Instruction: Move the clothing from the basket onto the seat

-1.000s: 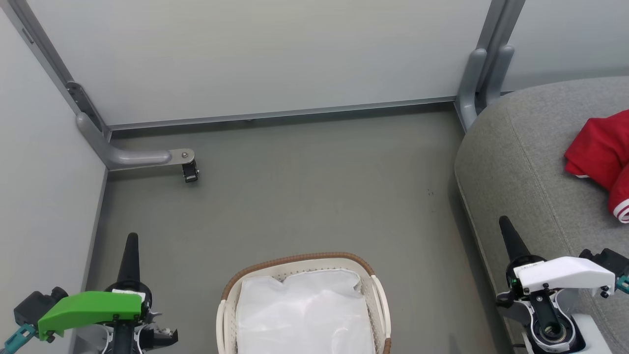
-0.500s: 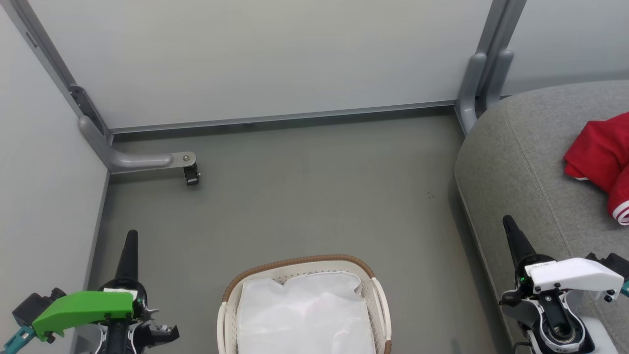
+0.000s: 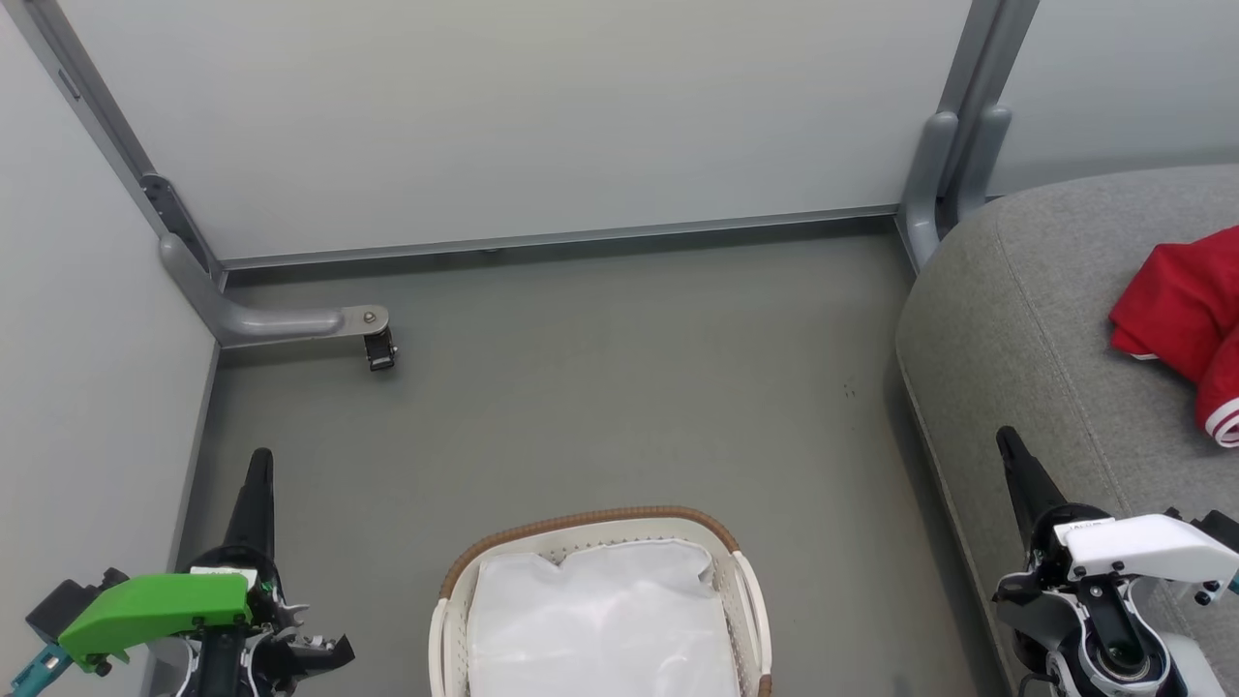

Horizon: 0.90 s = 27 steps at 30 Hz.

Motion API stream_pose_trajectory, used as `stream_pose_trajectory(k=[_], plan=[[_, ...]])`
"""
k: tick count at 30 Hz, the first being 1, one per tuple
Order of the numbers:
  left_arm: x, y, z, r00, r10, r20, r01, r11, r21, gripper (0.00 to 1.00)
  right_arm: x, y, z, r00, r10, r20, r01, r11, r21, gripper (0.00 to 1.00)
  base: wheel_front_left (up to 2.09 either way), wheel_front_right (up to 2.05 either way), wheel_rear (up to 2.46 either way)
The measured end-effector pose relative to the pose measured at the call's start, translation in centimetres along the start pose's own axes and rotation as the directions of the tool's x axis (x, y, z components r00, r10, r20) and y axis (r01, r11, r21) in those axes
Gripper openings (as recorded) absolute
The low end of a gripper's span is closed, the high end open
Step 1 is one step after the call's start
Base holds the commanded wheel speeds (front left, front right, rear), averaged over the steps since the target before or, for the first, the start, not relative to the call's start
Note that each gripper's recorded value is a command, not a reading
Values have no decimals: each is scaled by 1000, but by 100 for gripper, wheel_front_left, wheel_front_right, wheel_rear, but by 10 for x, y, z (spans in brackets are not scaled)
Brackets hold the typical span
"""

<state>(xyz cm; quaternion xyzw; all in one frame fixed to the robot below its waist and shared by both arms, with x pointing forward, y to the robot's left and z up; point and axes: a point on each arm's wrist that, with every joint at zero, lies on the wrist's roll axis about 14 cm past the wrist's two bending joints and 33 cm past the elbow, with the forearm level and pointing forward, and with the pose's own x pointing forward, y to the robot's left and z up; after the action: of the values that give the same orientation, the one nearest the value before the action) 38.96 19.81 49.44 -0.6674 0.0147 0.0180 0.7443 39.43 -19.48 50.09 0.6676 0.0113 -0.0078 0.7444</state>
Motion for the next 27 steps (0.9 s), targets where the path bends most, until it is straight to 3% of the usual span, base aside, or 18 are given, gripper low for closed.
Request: stream_pose_trajectory(k=[18,27], plan=[[-2,-10,2,999,-39,-4,38,993,-114,0,-5,6,5,1000,27,5,-28,993,113,0,0,0,0],[-2,-11,2,999,-39,-4,38,993,-115,0,-5,6,5,1000,28,5,-28,993,113,0,0,0,0]])
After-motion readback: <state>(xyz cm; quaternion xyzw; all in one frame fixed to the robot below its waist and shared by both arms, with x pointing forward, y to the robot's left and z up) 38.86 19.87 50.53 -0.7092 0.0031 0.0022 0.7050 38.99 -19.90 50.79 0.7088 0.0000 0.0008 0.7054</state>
